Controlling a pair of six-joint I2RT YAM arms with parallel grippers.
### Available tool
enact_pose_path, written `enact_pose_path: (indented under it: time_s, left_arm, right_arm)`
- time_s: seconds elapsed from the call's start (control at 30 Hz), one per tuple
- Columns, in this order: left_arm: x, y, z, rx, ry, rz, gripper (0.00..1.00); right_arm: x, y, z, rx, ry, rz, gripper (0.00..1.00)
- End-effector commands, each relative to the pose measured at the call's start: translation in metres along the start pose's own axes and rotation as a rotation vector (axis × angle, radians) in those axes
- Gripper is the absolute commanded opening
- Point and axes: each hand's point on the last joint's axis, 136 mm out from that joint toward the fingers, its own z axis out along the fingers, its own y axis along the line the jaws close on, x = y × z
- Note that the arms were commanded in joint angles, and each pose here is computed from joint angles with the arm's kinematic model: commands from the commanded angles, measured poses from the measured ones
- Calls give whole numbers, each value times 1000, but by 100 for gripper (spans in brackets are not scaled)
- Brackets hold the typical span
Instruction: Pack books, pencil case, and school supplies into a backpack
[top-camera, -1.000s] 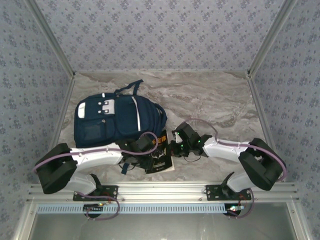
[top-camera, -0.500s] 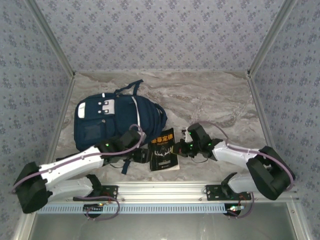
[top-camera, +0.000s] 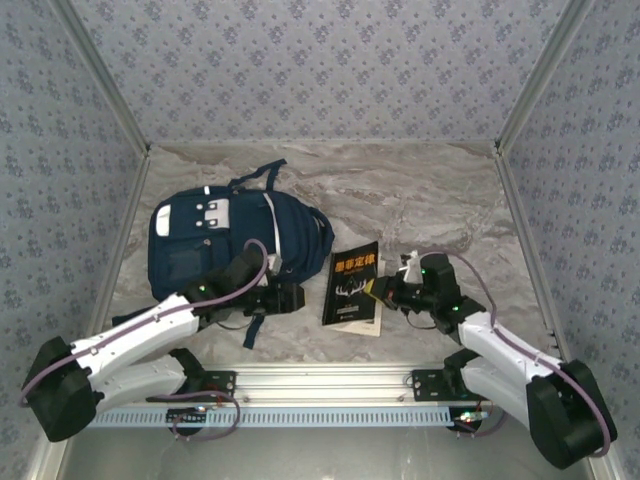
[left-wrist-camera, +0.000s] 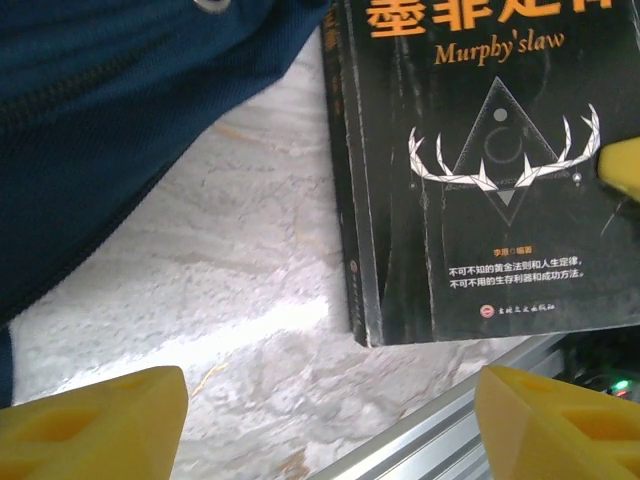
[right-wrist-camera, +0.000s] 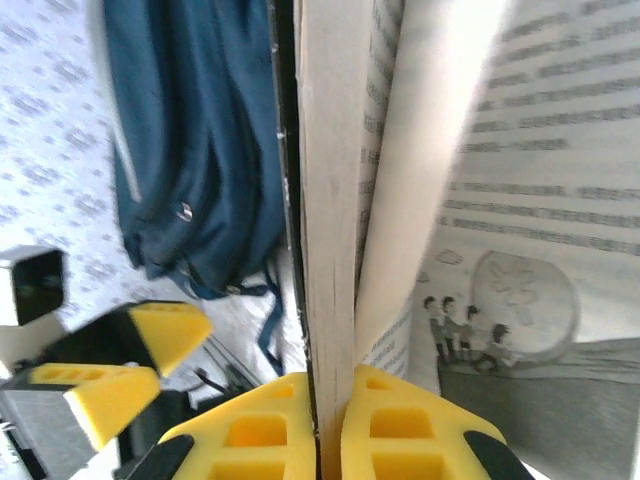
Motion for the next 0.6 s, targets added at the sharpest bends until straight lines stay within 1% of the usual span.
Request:
enact_pose_path:
  time_s: [0.0, 0.17, 0.33, 0.47, 0.57]
  left_arm:
    - [-13, -24, -7, 113, -35, -59, 81]
    - [-23, -34, -1, 150, -40, -85, 84]
    - [-30, -44, 13, 193, -33, -136, 84]
    - [-36, -52, 27, 234, -20, -178, 83]
    - [-41, -59, 35, 277, -26, -207, 80]
  right_arm:
    - [-9, 36, -11, -162, -28, -24, 0]
    - [-12, 58, -19, -253, -41, -48, 0]
    - [-14, 80, -26, -337, -41, -75, 0]
    - [-12, 84, -28, -355, -39, -77, 0]
    - [-11, 82, -26, -356, -40, -71, 0]
